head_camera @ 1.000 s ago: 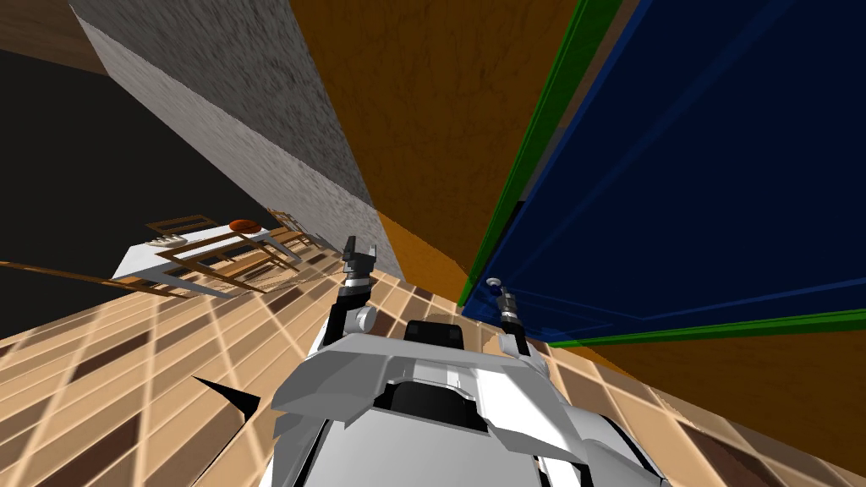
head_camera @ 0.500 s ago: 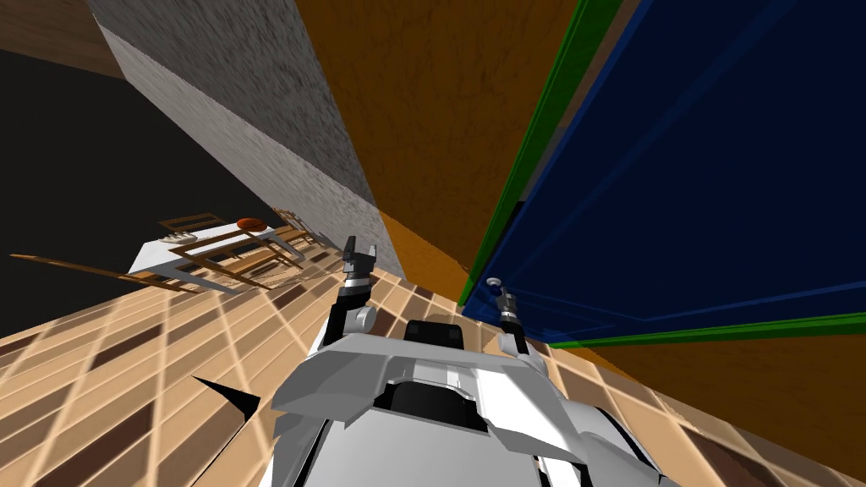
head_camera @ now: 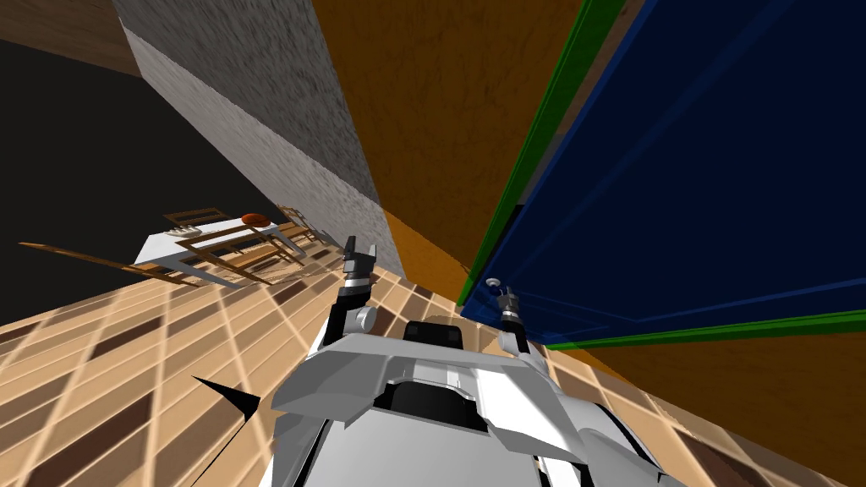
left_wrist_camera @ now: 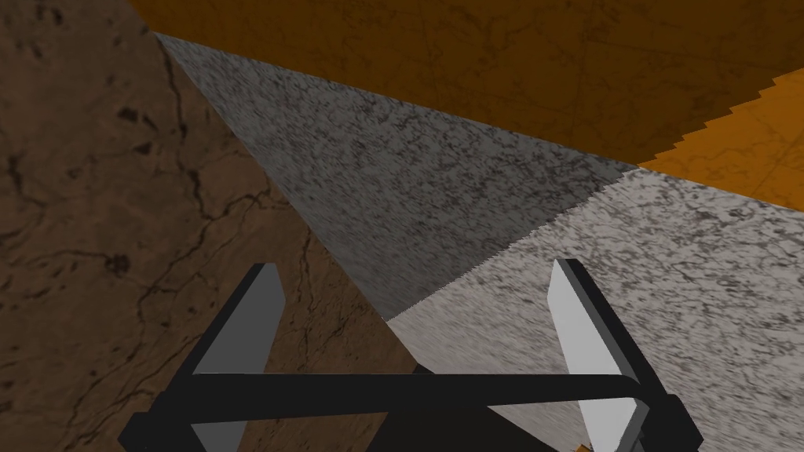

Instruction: Pull the door open

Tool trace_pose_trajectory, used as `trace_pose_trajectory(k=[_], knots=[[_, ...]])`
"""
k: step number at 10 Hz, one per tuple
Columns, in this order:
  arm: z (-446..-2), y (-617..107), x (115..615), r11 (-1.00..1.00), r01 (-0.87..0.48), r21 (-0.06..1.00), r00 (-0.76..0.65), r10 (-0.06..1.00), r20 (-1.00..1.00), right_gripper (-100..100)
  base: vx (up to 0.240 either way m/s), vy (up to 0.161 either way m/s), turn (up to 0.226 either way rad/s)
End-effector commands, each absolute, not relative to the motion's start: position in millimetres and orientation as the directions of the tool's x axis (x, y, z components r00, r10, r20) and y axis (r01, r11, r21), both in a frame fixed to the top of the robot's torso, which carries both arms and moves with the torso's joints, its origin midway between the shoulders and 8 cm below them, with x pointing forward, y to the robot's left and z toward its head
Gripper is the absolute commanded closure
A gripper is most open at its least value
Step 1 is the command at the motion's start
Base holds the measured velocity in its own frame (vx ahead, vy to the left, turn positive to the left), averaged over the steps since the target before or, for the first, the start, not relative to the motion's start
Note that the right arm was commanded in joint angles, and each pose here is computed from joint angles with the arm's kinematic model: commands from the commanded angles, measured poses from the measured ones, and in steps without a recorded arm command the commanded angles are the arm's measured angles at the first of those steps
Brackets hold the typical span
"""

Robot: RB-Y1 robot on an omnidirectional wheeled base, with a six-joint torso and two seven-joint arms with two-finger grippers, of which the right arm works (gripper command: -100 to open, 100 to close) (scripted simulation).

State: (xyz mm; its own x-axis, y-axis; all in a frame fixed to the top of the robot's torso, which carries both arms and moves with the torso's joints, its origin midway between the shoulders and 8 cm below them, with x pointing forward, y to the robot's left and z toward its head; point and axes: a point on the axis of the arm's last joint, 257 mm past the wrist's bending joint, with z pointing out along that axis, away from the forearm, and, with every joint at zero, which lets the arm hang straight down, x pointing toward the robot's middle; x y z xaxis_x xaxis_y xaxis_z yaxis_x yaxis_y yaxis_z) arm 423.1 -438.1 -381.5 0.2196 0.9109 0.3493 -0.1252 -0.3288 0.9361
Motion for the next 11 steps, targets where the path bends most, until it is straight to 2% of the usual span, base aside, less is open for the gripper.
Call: trace_pose_trajectory(k=[1,6,11], knots=[[-387.6,-421.6,425.3,-0.395,-0.123,0.910,0.201,0.888,0.413,-100,-0.064,-0.004,-0.021],[-387.4,-413.2,430.7,-0.537,-0.156,0.829,0.181,0.810,0.558,-100,-0.063,0.000,0.009],[-387.7,-413.3,430.5,-0.549,-0.158,0.821,0.179,0.801,0.571,-100,-0.012,0.002,-0.004]])
